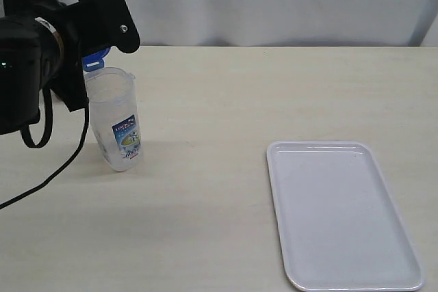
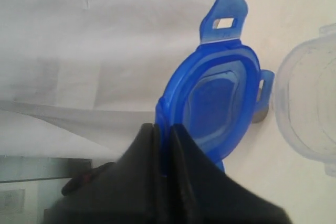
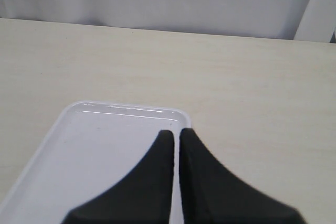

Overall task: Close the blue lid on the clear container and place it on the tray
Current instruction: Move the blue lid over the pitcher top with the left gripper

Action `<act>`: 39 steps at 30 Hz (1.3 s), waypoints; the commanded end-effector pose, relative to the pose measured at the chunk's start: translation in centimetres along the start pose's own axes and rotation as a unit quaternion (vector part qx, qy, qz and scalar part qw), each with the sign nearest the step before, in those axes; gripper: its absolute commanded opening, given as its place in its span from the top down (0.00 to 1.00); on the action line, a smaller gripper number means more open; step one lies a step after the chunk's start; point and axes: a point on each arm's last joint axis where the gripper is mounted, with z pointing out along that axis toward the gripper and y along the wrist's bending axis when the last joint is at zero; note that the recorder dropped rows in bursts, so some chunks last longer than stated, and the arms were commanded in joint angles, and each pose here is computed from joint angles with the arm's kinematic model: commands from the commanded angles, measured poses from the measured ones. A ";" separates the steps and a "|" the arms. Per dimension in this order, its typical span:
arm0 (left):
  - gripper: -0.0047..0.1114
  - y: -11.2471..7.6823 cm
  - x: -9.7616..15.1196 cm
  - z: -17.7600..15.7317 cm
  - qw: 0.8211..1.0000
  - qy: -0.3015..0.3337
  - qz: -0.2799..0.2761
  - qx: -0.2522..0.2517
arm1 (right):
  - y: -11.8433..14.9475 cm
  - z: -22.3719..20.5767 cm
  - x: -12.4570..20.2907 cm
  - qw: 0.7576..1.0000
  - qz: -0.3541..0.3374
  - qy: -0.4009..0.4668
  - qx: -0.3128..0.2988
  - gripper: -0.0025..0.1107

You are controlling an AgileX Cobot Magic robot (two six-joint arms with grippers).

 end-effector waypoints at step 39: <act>0.96 -1.8 -0.3 -1.1 0.999 0.009 -0.025 0.047 | 0.0 0.0 0.0 1.000 -0.003 -0.002 0.000 0.94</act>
